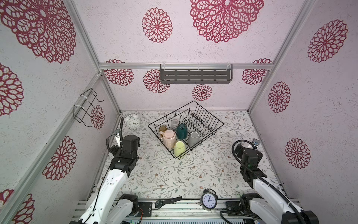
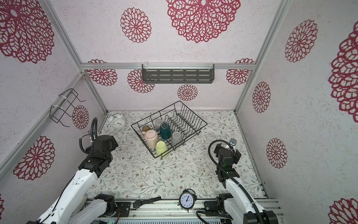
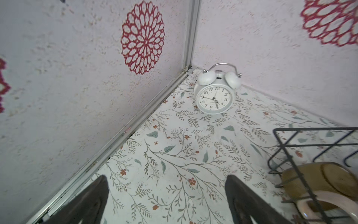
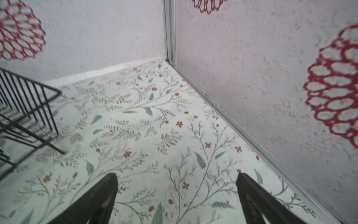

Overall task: Load cups into a dish rack
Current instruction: Reset both arms

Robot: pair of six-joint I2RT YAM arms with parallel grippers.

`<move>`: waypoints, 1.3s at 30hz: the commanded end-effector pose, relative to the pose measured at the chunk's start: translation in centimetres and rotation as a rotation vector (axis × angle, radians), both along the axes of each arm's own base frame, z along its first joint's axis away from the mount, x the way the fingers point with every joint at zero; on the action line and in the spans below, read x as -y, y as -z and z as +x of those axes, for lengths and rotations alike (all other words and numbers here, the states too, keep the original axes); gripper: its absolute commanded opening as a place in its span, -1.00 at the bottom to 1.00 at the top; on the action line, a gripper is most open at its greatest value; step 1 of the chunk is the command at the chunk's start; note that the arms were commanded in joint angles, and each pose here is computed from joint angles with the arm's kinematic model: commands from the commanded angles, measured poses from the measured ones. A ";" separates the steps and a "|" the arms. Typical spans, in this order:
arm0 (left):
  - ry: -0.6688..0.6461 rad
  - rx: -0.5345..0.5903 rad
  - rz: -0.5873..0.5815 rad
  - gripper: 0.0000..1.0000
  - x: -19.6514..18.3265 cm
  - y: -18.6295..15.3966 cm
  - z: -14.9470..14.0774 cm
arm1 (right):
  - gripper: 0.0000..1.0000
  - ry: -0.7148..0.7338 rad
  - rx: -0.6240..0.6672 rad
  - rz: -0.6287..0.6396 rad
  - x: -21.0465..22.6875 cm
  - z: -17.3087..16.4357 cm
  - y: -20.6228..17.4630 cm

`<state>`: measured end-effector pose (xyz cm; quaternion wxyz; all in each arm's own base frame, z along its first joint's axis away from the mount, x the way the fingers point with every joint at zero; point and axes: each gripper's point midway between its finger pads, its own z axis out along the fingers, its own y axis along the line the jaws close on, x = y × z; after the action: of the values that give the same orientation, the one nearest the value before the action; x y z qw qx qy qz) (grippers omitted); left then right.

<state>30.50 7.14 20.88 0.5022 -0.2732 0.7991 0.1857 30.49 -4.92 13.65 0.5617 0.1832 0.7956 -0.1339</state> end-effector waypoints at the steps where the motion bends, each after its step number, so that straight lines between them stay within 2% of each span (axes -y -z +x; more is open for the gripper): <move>1: -0.014 -0.026 0.069 0.95 -0.8 1.1 1.7 | 0.97 -0.079 0.099 -0.099 -0.7 1.8 -2.7; 3: 0.018 -0.097 0.135 0.95 -0.8 2.2 2.6 | 0.97 -0.110 0.099 -0.102 -1.0 2.1 -1.8; 6: 0.296 -0.181 0.195 0.95 1.6 5.1 5.1 | 0.97 -0.224 0.106 -0.084 -2.4 3.1 -0.3; 7: 0.402 -0.164 0.195 0.95 2.9 5.7 5.8 | 0.97 -0.254 0.116 -0.083 -2.7 3.5 -0.1; 9: 0.471 -0.103 0.178 0.95 3.9 6.0 6.2 | 0.97 -0.308 0.140 -0.076 -3.2 4.5 0.0; 11: 0.477 -0.019 0.166 0.95 3.9 5.8 6.4 | 0.98 -0.371 0.214 -0.075 -3.8 5.4 -1.0; 13: 0.491 0.051 0.137 0.95 3.6 6.2 6.5 | 0.98 -0.389 0.187 -0.052 -3.8 6.4 -0.2; 17: 0.510 0.049 0.080 0.95 2.9 7.6 7.1 | 0.98 -0.383 0.240 -0.055 -3.6 6.0 1.2; 20: 0.554 0.098 0.084 0.95 3.5 7.0 7.7 | 0.98 -0.316 0.175 -0.033 -2.4 7.0 2.1; 21: 0.553 0.123 0.092 0.95 3.5 6.7 7.9 | 0.98 -0.318 0.112 -0.029 -2.5 7.4 2.8; 24: 0.574 0.195 0.127 0.95 3.7 6.4 8.7 | 0.98 -0.315 0.131 -0.045 -2.6 7.5 2.4; 28: 0.501 0.244 0.126 0.95 2.0 8.1 9.2 | 0.98 -0.314 0.120 -0.043 -2.6 7.4 2.7; 33: 0.522 0.205 0.097 0.95 2.0 8.6 9.7 | 0.98 -0.315 0.128 -0.045 -2.6 7.4 2.5; 39: 0.455 0.193 0.085 0.95 0.8 8.7 9.8 | 0.98 -0.315 0.132 -0.046 -2.6 7.4 2.4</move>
<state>39.93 5.58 11.06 0.6005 -0.0679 0.7939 0.0669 37.46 -2.16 9.59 0.6087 0.0470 0.7906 -0.0466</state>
